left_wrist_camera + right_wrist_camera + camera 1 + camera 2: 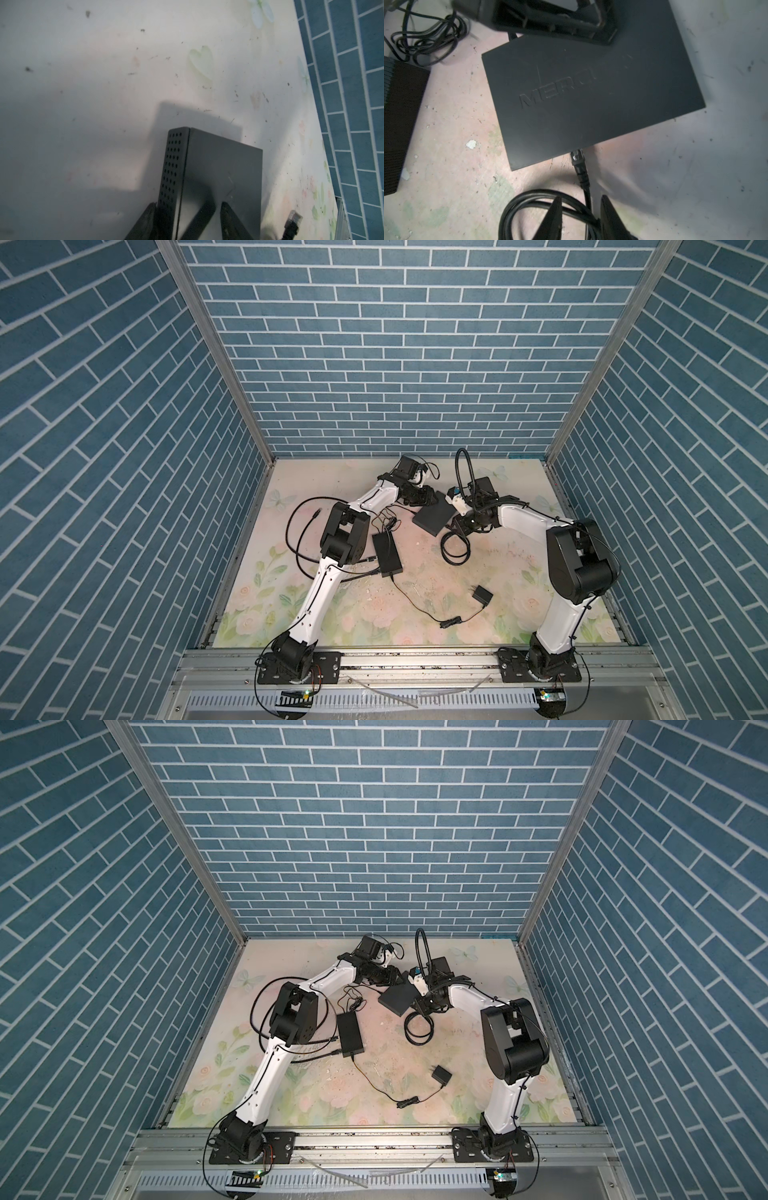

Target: Insert the plug into the switch port

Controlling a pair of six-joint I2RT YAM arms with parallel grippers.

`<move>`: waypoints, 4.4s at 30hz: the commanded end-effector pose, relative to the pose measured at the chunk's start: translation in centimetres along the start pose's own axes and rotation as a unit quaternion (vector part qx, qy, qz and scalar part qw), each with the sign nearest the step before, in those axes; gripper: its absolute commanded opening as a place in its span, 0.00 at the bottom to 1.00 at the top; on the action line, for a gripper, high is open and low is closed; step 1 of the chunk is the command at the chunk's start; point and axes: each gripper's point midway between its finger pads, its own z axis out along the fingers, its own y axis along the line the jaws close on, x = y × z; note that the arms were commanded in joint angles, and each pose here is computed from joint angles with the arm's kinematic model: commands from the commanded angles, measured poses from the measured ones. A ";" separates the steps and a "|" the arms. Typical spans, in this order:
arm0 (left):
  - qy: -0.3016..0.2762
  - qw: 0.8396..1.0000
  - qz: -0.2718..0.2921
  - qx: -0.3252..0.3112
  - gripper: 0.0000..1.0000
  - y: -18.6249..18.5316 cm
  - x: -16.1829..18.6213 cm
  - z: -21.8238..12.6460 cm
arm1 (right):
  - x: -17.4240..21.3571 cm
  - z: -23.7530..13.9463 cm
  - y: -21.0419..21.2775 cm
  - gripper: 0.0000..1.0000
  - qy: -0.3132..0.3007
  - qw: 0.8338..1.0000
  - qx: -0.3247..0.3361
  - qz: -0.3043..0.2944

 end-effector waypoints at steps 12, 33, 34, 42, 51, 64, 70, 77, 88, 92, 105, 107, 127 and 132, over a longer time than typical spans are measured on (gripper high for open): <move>0.030 0.999 -0.003 0.011 0.50 -0.2 2.9 1.2 | 0.2 1.8 -0.8 0.20 0.068 0.996 0.053 -0.021; 0.035 0.999 -0.001 0.018 0.49 -0.8 3.5 1.0 | 1.3 3.0 -0.1 0.26 0.110 0.991 0.049 -0.055; 0.037 0.999 -0.001 0.021 0.49 -1.0 3.7 1.0 | 1.3 3.1 -0.3 0.25 0.116 0.990 0.053 -0.055; 0.040 0.998 -0.022 0.032 0.48 -1.1 5.4 0.8 | 1.1 3.5 -1.1 0.08 0.121 0.988 0.076 -0.058; 0.077 0.996 -0.024 0.049 0.44 -2.5 8.3 1.6 | -3.4 1.6 -1.1 0.00 -0.001 0.993 0.099 -0.070; 0.114 0.989 -0.027 0.090 0.41 -5.8 11.5 2.7 | -10.6 -0.2 1.1 0.02 -0.179 0.973 0.060 -0.136; 0.112 0.988 -0.035 0.103 0.41 -6.5 11.4 2.5 | -10.8 0.9 1.3 0.06 -0.187 0.971 0.050 -0.143; 0.086 0.996 0.021 0.013 0.44 -3.9 7.9 0.7 | -8.8 -0.1 1.4 0.27 -0.167 0.975 0.057 -0.137; -0.057 0.997 0.049 0.002 0.76 -2.7 -3.9 -7.4 | -4.8 -4.1 0.3 0.47 -0.152 0.976 0.096 -0.126; -0.091 0.994 0.062 -0.006 1.00 -3.5 -5.5 -12.1 | -4.0 -6.6 -1.7 0.53 -0.164 0.973 0.143 -0.082; -0.245 0.897 0.106 -0.352 1.00 7.5 4.4 -32.9 | 5.6 -17.5 -11.8 0.98 -0.240 0.863 0.405 0.182; -0.268 0.885 0.065 -0.376 1.00 10.9 7.0 -35.9 | 6.9 -17.6 -12.2 0.99 -0.261 0.851 0.413 0.193; -0.355 0.842 0.115 -0.389 1.00 18.6 13.7 -32.9 | 9.8 -12.5 -16.4 0.94 -0.353 0.845 0.358 0.184; -0.352 0.836 0.094 -0.411 1.00 19.5 13.8 -33.4 | 9.8 -11.9 -18.3 0.99 -0.335 0.854 0.332 0.222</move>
